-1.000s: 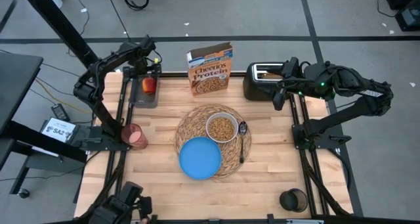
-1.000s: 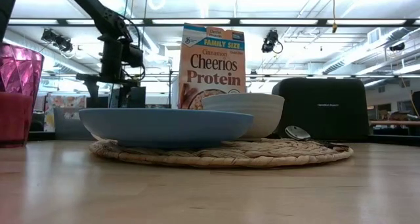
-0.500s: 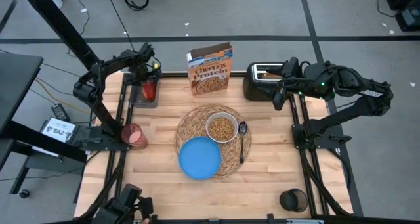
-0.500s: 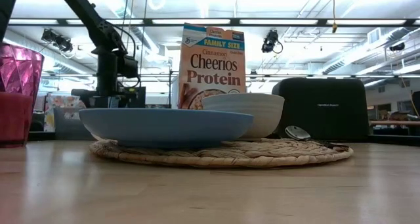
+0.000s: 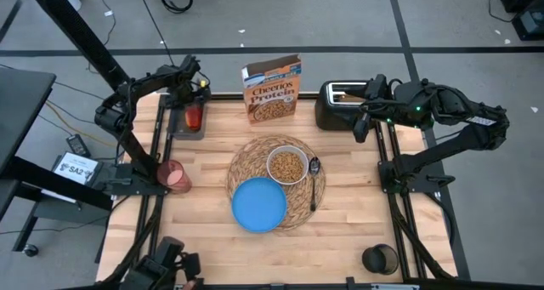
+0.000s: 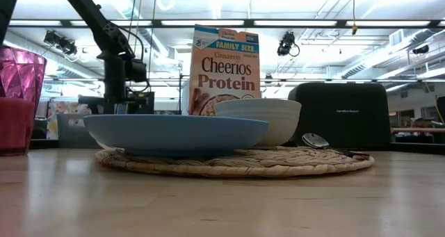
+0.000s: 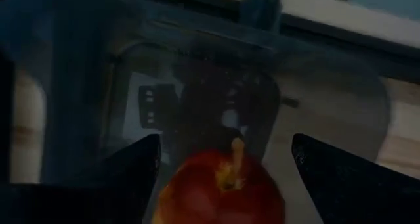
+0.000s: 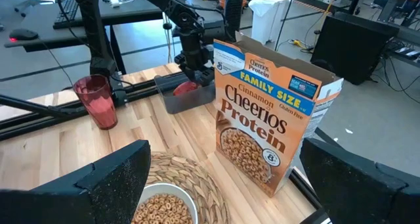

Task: Arrange a breakfast setting
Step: Put the red apple on the brown table mat to the left of the white bowl

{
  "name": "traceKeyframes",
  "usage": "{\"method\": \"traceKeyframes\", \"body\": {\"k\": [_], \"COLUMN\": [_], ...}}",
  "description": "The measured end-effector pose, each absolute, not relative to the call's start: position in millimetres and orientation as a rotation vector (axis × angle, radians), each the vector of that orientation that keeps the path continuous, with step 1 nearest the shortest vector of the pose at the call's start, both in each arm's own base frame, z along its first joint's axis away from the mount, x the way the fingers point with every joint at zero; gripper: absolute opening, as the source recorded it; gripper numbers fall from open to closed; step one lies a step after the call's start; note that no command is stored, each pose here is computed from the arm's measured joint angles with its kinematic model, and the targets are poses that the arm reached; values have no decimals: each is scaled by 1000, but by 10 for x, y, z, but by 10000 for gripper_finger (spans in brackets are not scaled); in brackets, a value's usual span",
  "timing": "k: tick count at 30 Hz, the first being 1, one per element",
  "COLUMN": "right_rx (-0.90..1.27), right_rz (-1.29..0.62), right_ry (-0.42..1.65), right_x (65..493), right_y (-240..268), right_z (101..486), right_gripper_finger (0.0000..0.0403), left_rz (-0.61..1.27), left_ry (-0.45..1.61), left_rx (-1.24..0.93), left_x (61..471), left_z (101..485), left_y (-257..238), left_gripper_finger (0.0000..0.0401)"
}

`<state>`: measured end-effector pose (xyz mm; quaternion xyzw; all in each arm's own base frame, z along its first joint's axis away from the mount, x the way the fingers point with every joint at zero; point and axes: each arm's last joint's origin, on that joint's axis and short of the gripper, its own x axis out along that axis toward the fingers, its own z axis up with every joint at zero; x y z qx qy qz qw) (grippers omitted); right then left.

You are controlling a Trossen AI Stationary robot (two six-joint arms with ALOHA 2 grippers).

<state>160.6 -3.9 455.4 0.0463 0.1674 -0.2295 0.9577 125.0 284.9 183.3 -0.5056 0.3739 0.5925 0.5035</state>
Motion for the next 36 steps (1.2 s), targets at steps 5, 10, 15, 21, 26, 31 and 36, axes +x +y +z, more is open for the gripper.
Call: {"method": "traceKeyframes", "body": {"k": [5, 10, 15, 21, 26, 31, 36], "right_rx": [96, 118, 122, 129, 129, 128, 128], "right_rz": [-466, -471, -469, -472, -473, -473, -472], "right_ry": [340, 337, 324, 323, 323, 324, 324], "right_x": [1613, 1623, 1633, 1638, 1638, 1638, 1638], "right_y": [-39, -38, -38, -38, -38, -38, -38], "right_z": [4552, 4548, 4559, 4558, 4557, 4557, 4557], "right_gripper_finger": [394, 394, 394, 394, 394, 394, 394], "left_rz": [1358, 1314, 1308, 1309, 1295, 1262, 1266], "left_ry": [910, 916, 900, 909, 938, 987, 1000], "left_rx": [-1313, -1343, -1331, -1335, -1313, -1263, -1257], "left_x": [1226, 1240, 1255, 1271, 1290, 1329, 1321], "left_z": [1713, 1661, 1735, 1740, 1736, 1734, 1733], "left_y": [2904, 2959, 3005, 2992, 2972, 2942, 2935], "left_gripper_finger": [324, 295, 275, 222, 168, 129, 91]}}
